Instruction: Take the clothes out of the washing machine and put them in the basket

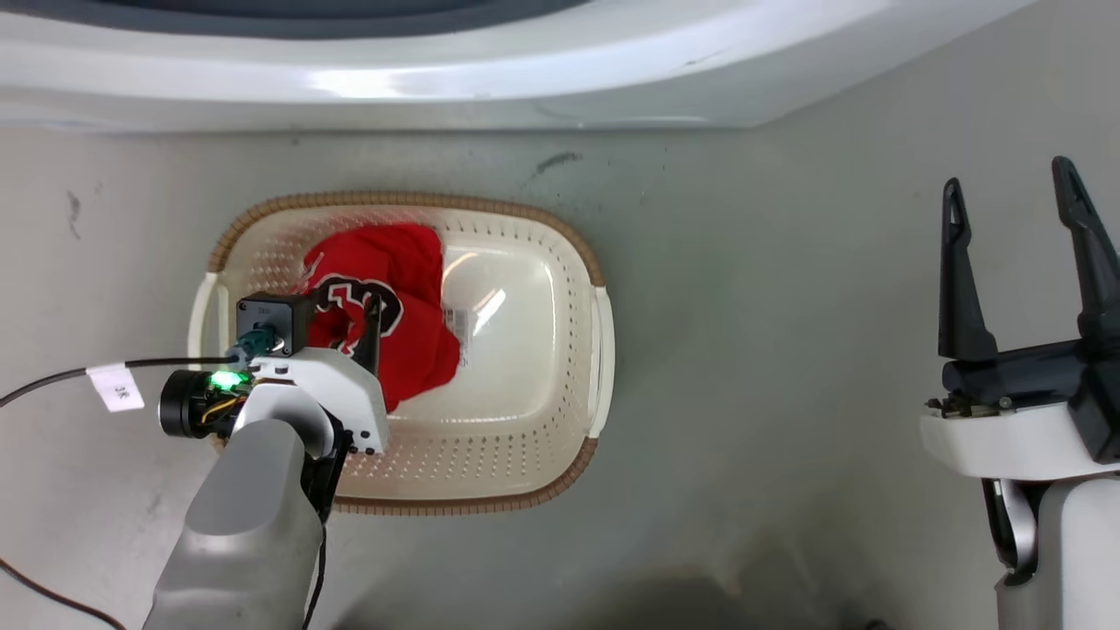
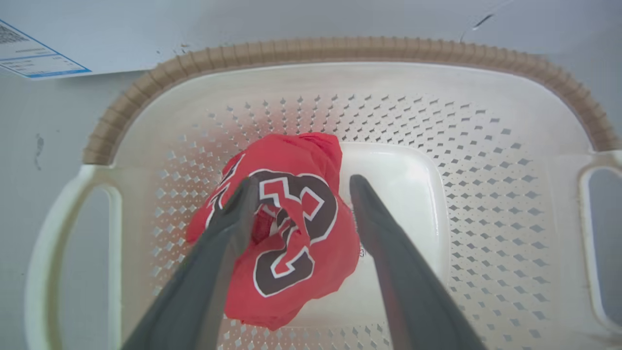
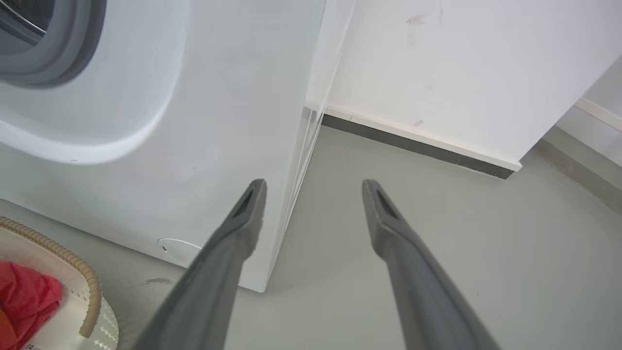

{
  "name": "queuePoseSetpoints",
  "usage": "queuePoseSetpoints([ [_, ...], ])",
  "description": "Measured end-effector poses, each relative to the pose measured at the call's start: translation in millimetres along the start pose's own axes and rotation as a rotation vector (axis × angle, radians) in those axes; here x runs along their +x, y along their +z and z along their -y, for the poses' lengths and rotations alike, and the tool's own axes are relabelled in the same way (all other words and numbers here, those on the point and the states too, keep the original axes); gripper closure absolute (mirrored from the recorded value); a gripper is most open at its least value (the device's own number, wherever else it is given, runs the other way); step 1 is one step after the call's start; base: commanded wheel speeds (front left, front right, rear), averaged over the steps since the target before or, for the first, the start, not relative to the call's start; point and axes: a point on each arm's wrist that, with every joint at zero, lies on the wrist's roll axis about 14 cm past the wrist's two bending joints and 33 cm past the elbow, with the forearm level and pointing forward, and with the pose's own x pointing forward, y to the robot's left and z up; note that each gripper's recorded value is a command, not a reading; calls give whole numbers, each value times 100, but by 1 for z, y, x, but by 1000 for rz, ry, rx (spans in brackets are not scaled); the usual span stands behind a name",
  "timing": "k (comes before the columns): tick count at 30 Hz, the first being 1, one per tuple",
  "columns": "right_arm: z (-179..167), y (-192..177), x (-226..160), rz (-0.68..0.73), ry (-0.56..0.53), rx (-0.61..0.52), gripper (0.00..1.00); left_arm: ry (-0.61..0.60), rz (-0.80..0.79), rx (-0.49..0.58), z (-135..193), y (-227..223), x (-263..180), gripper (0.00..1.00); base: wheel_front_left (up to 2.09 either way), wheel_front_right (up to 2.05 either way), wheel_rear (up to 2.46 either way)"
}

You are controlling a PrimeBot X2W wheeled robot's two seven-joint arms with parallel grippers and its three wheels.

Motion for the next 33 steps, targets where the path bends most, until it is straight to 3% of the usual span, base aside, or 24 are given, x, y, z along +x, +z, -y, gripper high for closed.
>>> queuePoseSetpoints([
  [15, 13, 75, -33, 139, -35, 21, 0, -20, 368, 9, 5, 103, -84, 0, 0, 0, 0],
  [21, 19, 96, -51, 181, -54, 38, 0, -75, 494, 51, 25, 133, -117, 0, 0, 0, 0],
  [33, 39, 98, -73, 176, -114, 58, 0, -142, 657, 223, 40, 195, -129, 0, 0, 0, 0],
])
